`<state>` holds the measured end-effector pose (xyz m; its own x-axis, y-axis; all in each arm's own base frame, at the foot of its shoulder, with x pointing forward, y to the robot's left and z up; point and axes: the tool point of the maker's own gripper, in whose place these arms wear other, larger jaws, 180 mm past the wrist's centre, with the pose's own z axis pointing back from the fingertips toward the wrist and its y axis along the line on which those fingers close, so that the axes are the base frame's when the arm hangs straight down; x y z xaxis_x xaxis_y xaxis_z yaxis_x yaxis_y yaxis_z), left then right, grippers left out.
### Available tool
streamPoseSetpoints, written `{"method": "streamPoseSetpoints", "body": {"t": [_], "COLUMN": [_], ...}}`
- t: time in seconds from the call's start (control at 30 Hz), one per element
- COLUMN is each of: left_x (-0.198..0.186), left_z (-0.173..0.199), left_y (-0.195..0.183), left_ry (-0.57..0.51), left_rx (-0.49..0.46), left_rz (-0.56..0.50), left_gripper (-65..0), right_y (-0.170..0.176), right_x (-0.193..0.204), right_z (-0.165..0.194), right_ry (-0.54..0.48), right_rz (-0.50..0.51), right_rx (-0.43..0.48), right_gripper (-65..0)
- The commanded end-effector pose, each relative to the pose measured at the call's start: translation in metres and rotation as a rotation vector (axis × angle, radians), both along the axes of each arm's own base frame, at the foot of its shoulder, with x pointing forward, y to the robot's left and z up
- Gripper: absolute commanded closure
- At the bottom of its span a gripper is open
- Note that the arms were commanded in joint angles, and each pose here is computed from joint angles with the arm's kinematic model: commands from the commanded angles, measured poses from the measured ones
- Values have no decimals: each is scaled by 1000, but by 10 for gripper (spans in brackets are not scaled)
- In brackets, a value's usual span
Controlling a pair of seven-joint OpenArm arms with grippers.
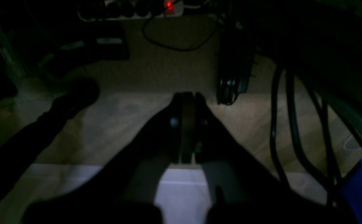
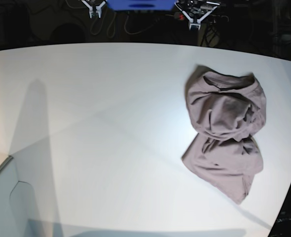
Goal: Layout the t-shirt on the table in an organized manner, then fold the t-shirt properly
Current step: 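Move both grippers from rest toward the bunched mauve t-shirt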
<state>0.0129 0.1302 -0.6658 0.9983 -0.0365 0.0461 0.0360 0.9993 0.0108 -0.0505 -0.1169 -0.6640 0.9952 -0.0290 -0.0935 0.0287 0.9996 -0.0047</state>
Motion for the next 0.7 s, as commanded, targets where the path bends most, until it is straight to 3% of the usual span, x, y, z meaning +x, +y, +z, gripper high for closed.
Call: {"method": "streamPoseSetpoints", "body": {"t": [0.0, 0.3, 0.67], "left_x": [0, 0, 0], "left_z": [0, 0, 0], "left_y": [1, 4, 5], "left_ry": [-1, -1, -1], "left_rx": [4, 8, 10], "left_rz": [0, -3, -5], "left_gripper": [0, 0, 0], "right_y": [0, -2, -1], "right_x": [-5, 0, -4], "right_z": [0, 2, 2], "right_ry": [10, -47, -43], "right_rz": [-10, -12, -12], "right_rx": [13, 7, 8], "right_gripper": [0, 0, 0]}}
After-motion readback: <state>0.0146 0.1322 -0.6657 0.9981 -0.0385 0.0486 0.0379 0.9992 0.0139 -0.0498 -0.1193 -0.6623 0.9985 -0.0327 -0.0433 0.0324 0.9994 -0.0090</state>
